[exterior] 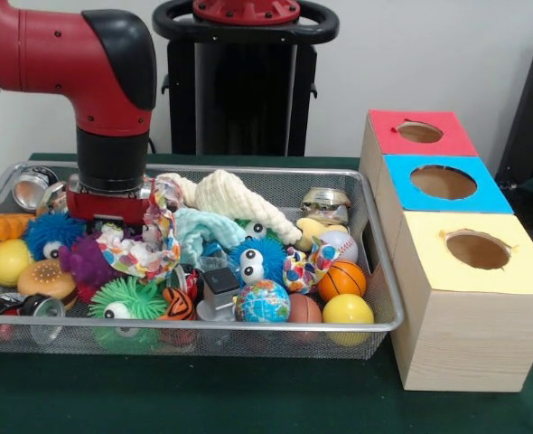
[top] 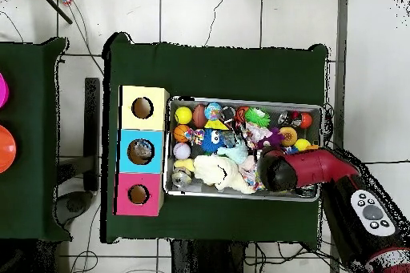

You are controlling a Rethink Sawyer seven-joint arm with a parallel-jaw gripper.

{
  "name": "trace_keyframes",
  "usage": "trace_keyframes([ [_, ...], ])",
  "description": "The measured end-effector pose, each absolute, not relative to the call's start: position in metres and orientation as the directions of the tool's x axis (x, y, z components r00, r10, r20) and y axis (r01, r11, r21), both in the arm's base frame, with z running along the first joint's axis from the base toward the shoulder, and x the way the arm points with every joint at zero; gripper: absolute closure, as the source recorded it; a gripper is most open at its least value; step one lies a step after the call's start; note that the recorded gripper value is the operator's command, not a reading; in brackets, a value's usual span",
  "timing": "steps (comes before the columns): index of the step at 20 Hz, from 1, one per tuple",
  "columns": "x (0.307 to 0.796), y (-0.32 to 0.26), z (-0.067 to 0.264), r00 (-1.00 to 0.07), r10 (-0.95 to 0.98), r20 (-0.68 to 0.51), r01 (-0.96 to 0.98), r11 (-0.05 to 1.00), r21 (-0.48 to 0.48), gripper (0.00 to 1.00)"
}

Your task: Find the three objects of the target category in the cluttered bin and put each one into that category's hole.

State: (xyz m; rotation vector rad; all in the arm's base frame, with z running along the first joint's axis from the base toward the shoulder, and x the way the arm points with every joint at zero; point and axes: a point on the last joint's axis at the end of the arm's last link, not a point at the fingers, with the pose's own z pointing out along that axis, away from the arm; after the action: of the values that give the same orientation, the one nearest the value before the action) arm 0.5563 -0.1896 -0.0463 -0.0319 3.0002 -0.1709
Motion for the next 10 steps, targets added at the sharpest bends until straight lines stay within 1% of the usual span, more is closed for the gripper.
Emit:
trace_keyframes([
  [3, 0.5576, -0.1893, -0.0481, -0.991, -0.034, -0.131, -0.018, 0.992, -0.124, 0.00],
  [4, 0.5590, -0.1893, -0.0507, -0.991, -0.038, -0.128, -0.021, 0.991, -0.132, 1.00],
  [10, 0.5628, -0.1924, -0.0493, -0.990, -0.036, -0.134, -0.017, 0.990, -0.140, 1.00],
])
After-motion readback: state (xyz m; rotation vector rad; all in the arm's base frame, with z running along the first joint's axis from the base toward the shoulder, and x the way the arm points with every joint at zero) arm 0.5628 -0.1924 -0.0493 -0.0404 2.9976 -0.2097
